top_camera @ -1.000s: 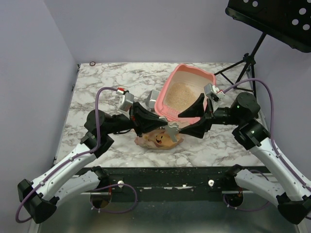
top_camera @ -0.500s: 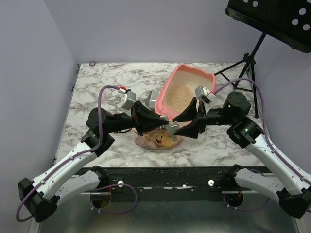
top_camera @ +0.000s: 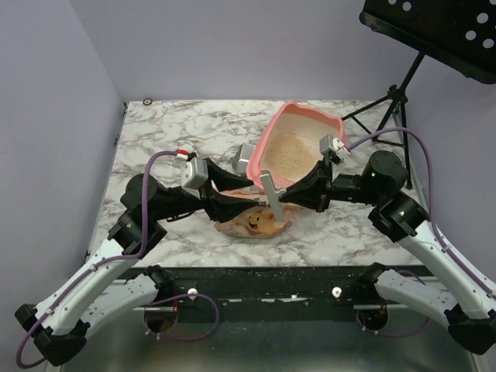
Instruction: Fill the litter box with clean litter
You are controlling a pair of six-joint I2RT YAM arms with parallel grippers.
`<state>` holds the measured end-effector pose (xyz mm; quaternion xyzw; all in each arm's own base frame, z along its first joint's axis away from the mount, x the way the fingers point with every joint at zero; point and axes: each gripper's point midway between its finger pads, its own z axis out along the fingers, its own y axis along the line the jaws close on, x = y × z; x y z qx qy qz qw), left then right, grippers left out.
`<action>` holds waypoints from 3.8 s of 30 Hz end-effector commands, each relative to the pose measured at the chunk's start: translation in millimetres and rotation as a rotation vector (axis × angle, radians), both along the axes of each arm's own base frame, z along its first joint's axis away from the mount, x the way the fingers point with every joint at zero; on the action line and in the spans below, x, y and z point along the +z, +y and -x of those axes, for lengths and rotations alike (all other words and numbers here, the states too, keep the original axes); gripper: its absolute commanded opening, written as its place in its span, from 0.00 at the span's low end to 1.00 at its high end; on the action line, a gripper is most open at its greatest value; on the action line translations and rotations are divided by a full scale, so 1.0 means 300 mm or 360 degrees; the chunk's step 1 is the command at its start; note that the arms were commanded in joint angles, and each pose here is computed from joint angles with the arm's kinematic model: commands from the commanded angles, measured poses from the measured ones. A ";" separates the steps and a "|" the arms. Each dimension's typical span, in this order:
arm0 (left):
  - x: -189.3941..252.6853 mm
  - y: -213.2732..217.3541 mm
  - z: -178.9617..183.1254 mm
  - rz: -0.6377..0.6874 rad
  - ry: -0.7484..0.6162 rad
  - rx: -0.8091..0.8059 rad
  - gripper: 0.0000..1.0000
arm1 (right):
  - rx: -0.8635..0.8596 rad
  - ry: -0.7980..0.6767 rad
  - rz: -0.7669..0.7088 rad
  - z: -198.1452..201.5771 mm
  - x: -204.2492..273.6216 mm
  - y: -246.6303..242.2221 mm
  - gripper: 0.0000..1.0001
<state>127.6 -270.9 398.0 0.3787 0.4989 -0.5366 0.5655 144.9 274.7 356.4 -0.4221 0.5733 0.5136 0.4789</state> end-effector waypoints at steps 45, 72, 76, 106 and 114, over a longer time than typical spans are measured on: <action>-0.895 0.115 -0.314 -0.1468 0.0154 0.0422 0.13 | -0.0368 -0.0074 0.0438 -0.297 -0.208 0.033 0.00; -0.838 0.122 -0.320 -0.1385 0.0134 0.0500 0.14 | -0.0088 -0.0159 0.0627 -0.307 -0.412 0.087 0.00; -0.835 0.123 -0.321 -0.1380 0.0134 0.0508 0.14 | -0.0098 -0.0118 0.0681 -0.307 -0.458 0.073 0.00; -0.774 0.129 -0.346 -0.1317 0.0171 0.0623 0.17 | 0.0015 -0.0107 0.1287 -0.207 -0.626 -0.091 0.00; -0.768 0.136 -0.348 -0.1315 0.0162 0.0641 0.19 | 0.0099 -0.0102 0.1383 -0.192 -0.687 -0.055 0.00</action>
